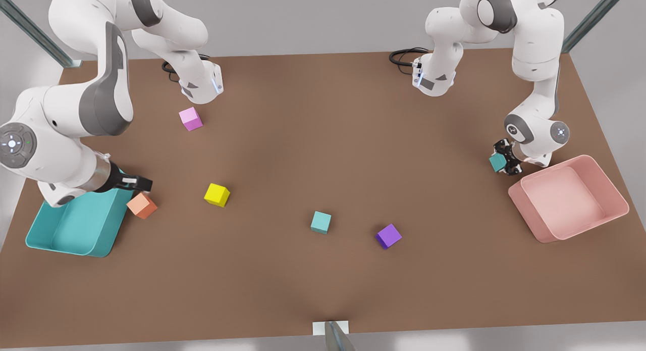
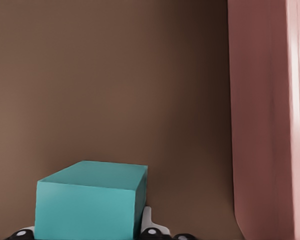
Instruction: Stack the two blue cubes on top of each other
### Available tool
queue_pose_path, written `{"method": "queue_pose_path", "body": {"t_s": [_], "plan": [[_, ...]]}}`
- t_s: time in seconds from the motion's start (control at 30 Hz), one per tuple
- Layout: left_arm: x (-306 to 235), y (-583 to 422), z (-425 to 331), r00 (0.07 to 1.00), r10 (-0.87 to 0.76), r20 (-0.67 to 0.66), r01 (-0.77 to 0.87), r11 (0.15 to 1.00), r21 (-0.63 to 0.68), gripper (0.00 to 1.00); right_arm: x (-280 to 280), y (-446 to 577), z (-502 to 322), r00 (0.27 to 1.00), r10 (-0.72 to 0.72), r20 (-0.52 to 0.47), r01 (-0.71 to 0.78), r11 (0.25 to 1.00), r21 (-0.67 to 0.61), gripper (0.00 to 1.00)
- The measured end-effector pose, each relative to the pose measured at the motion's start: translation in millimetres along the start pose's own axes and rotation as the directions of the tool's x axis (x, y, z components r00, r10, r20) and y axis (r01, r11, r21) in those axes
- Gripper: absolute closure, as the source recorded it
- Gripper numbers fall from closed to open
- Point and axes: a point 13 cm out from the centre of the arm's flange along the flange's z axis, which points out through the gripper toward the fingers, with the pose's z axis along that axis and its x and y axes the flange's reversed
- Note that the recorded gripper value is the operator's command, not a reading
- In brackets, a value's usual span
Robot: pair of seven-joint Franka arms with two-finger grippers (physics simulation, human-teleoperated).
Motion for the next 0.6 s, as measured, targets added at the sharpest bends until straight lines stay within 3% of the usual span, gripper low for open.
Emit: {"method": "queue_pose_path", "body": {"t_s": [0.1,0.2,0.33,0.4,0.47,0.53,0.6], "plan": [[1.8,-7.1,-9.7,1.000,0.009,-0.004,-0.009,1.000,0.024,0.45,1.6,-3.4,0.5,0.999,-0.048,-0.009,0.048,0.999,0.000,0.00],[-22.1,-22.6,-72.8,0.999,0.038,-0.016,-0.036,0.993,0.109,0.45,2.1,-7.5,-0.1,0.996,-0.087,-0.013,0.087,0.996,-0.001,0.00],[-82.5,-69.0,-205.3,0.974,0.169,0.149,-0.191,0.971,0.147,0.45,2.1,-14.5,-6.4,0.992,-0.126,-0.003,0.126,0.992,0.002,0.00],[-64.7,-88.5,-267.6,0.947,0.247,0.203,-0.275,0.953,0.124,0.45,-0.2,-26.5,-18.9,0.992,-0.124,0.022,0.124,0.992,-0.003,0.00],[66.7,-103.0,-272.8,0.867,0.461,0.192,-0.478,0.877,0.053,0.45,-0.3,-40.9,-33.1,0.992,-0.119,0.049,0.119,0.993,-0.003,0.00],[257.1,-80.7,-269.3,0.675,0.718,0.171,-0.729,0.685,-0.001,0.44,12.3,-53.9,-51.3,0.990,-0.115,0.076,0.116,0.993,-0.003,0.00],[392.7,-36.6,-253.9,0.481,0.868,0.122,-0.872,0.488,-0.037,0.44,55.1,-63.8,-56.1,0.990,-0.119,0.079,0.119,0.993,0.004,0.00]]}}
